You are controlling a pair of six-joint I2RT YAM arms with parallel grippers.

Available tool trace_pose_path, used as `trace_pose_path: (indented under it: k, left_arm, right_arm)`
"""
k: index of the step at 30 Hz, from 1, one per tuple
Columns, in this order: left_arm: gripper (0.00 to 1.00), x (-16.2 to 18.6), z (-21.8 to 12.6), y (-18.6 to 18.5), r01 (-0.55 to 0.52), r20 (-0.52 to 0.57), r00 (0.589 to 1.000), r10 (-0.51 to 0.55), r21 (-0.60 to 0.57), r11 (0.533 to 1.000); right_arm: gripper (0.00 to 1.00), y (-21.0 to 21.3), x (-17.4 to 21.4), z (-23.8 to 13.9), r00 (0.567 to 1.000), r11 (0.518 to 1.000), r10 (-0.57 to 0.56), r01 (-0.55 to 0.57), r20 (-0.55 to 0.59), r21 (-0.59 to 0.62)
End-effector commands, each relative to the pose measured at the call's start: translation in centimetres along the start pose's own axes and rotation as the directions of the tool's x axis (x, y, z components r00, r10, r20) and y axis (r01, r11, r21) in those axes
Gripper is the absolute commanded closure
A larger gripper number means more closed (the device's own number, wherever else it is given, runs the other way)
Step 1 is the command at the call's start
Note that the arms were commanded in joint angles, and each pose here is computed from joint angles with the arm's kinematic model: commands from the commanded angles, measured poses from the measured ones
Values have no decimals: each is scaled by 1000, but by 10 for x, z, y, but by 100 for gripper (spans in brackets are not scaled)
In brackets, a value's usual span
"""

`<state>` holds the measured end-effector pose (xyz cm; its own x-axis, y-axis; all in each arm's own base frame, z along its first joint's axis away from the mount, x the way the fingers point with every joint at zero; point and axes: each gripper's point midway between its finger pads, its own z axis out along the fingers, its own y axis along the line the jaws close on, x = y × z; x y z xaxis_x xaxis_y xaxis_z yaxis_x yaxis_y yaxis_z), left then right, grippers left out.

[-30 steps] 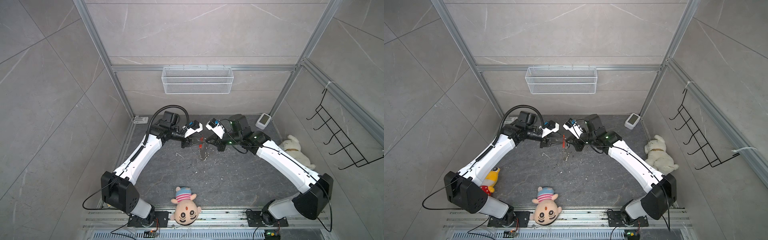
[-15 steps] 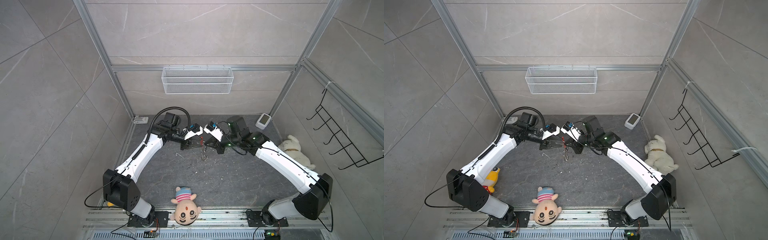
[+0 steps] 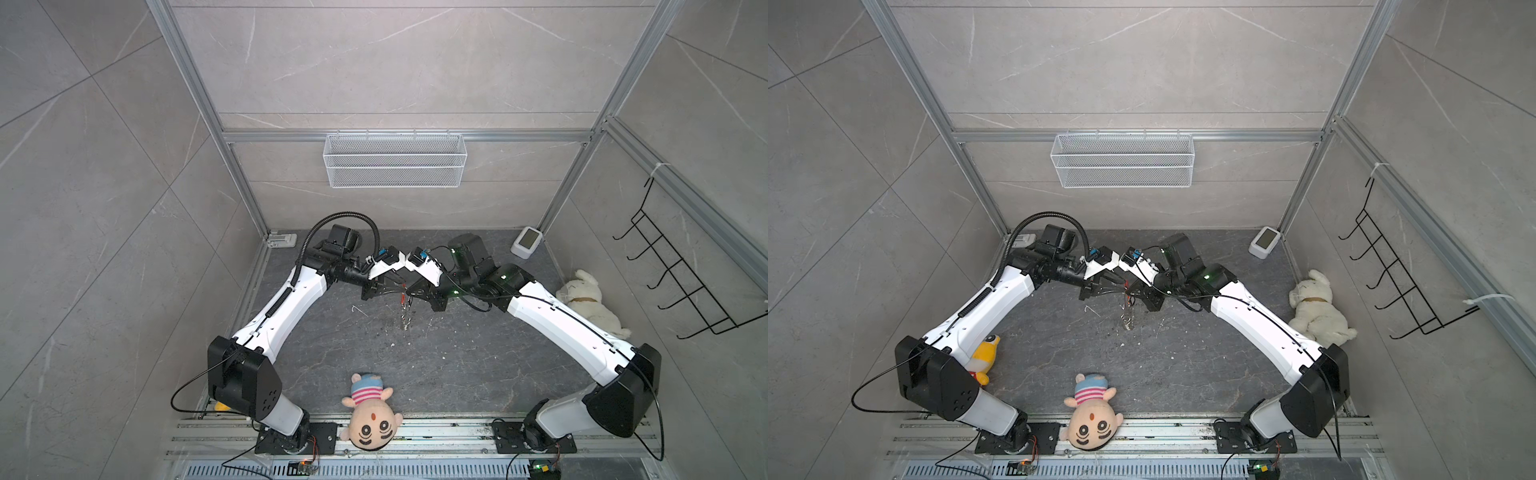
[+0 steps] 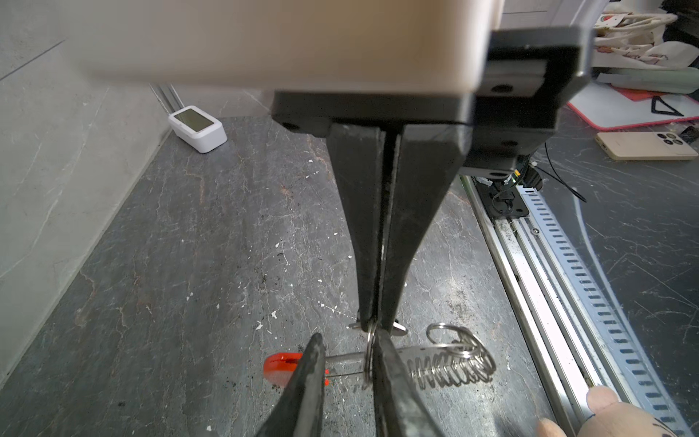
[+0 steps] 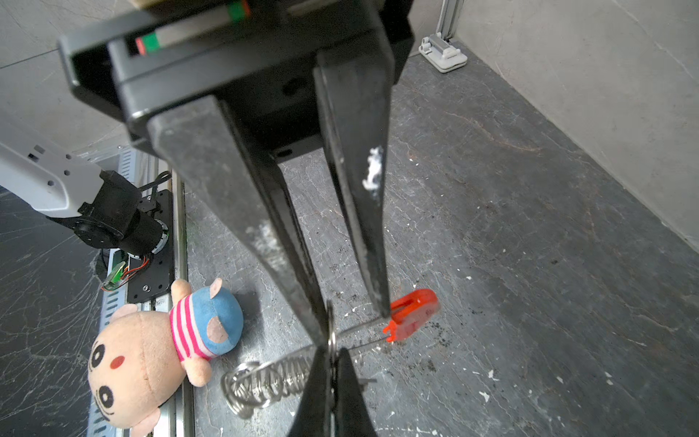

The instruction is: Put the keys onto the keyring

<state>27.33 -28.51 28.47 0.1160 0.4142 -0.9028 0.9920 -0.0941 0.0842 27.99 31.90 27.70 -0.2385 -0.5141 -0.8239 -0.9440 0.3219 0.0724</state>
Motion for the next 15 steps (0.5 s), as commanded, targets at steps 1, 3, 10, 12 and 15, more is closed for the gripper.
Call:
trace_pose_path:
  k: [1,3,10,12,15]
  left_arm:
    - [76,-10,3,-3,-9,34,999,8,35,999]
    - [76,-9,5,-4,-2,31,1000,1,41,999]
    - [97,-8,5,-4,10,22,1000,-11,48,999]
    - [95,-7,5,-4,13,22,1000,-14,50,999]
    - [100,-8,6,-5,19,28,999,-21,58,998]
  right_arm:
    - [100,3,-23,-5,998,999,-36,36,59,-2]
    - [100,3,-28,-6,997,999,-39,39,73,4]
    - [100,2,-37,-11,995,999,-46,45,94,14]
    - [100,2,-38,-12,994,999,-47,45,98,19]
    - [100,1,-41,-14,993,999,-49,46,110,25]
